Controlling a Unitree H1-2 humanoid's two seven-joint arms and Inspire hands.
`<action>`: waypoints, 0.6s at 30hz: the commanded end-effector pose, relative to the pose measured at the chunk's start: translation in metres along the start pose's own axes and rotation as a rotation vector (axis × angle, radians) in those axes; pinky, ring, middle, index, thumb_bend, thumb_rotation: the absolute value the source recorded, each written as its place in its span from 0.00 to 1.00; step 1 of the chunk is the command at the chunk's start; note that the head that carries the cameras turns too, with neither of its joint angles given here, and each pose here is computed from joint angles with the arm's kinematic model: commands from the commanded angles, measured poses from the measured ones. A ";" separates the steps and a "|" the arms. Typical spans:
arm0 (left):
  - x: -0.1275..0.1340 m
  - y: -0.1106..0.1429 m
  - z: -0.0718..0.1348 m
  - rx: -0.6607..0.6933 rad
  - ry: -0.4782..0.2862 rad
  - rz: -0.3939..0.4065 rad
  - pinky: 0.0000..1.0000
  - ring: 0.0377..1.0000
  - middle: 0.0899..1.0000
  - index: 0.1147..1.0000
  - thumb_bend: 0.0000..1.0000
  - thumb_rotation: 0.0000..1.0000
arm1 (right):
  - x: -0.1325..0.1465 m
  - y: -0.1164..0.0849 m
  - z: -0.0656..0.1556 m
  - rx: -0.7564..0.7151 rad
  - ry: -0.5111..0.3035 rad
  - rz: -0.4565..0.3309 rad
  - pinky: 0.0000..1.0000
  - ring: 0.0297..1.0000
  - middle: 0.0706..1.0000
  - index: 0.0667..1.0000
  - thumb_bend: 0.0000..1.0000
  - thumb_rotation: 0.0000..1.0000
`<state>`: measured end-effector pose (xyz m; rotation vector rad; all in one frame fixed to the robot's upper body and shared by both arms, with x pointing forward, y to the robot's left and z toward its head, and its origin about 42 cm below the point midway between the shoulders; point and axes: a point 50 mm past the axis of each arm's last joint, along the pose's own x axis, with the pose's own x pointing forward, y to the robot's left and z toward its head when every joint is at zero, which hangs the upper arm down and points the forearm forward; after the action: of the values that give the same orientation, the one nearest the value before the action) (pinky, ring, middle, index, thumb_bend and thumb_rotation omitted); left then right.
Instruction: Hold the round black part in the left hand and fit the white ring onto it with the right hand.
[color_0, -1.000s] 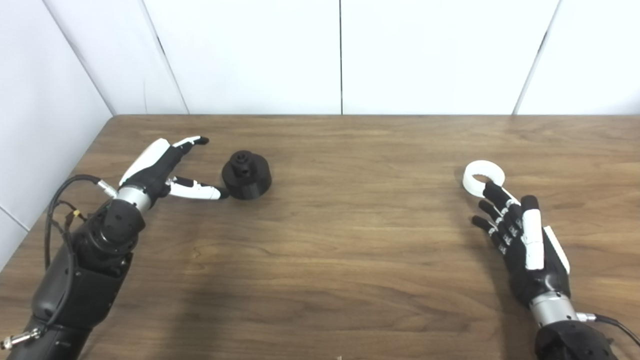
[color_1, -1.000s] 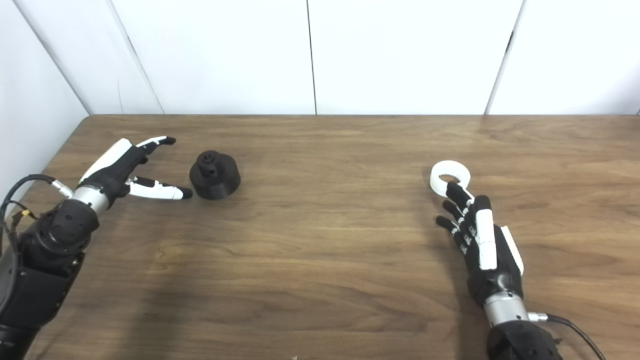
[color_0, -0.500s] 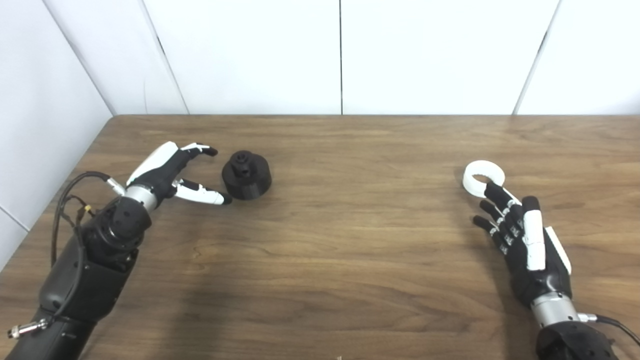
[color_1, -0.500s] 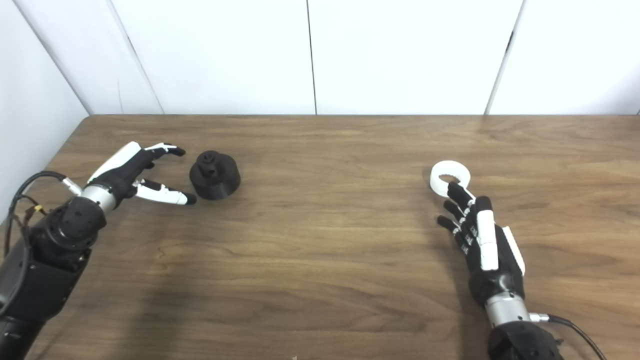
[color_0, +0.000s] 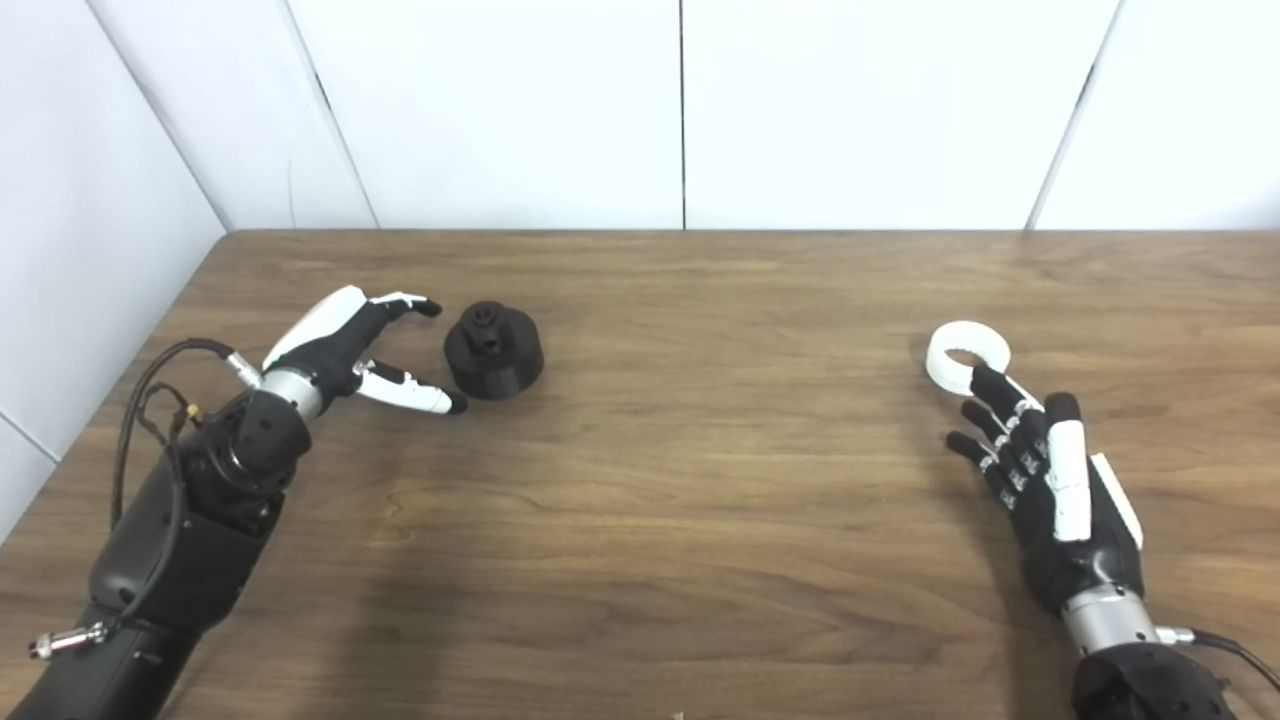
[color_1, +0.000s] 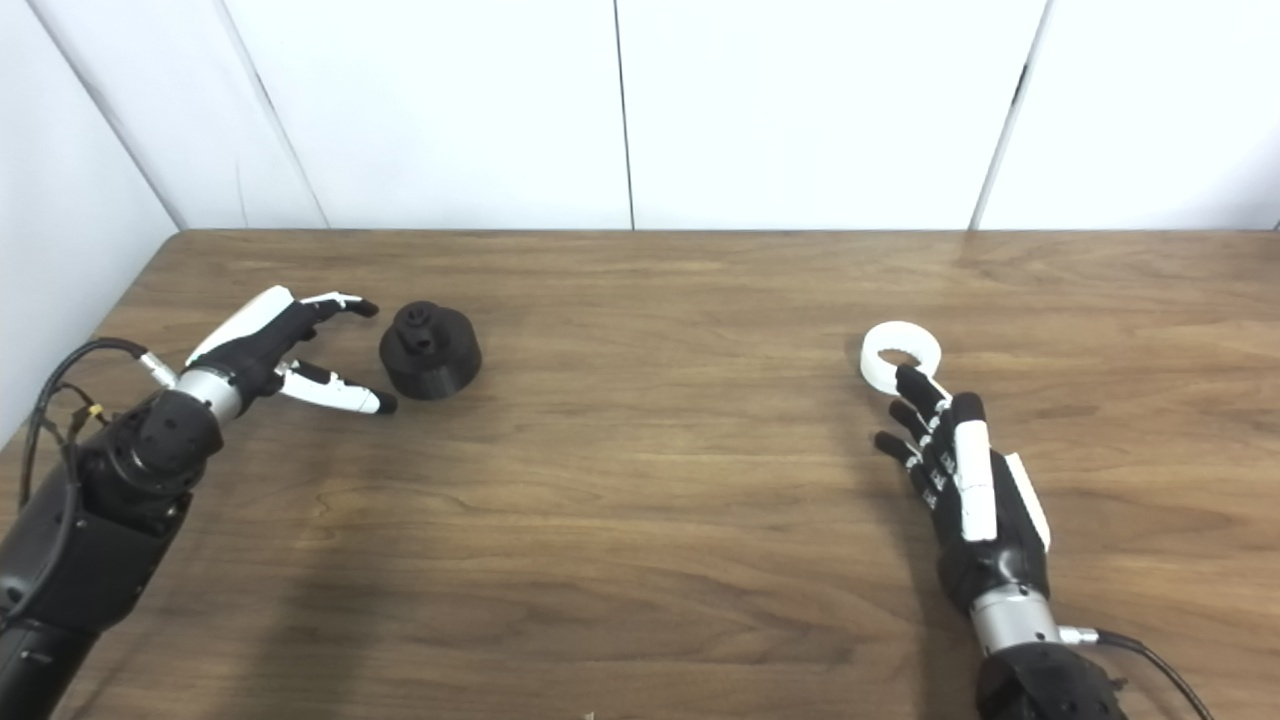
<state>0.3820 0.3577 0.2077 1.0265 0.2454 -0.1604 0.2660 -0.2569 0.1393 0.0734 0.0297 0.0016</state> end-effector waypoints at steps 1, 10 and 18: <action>0.004 0.027 0.014 0.025 -0.054 0.076 0.93 1.00 0.97 0.84 1.00 0.28 | -0.003 0.002 0.009 0.009 -0.064 0.002 0.83 0.92 0.92 0.86 0.65 0.99; 0.008 0.024 0.018 0.046 -0.066 0.073 0.90 1.00 0.96 0.85 1.00 0.30 | -0.005 0.001 0.007 0.010 -0.064 -0.005 0.82 0.92 0.92 0.86 0.65 1.00; 0.013 0.021 0.022 0.046 -0.070 0.070 0.89 1.00 0.96 0.85 1.00 0.30 | -0.006 0.001 0.005 0.012 -0.064 -0.002 0.82 0.93 0.93 0.87 0.65 1.00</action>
<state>0.3868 0.3472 0.2003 1.0212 0.2342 -0.1928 0.2640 -0.2583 0.1386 0.0762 0.0246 -0.0044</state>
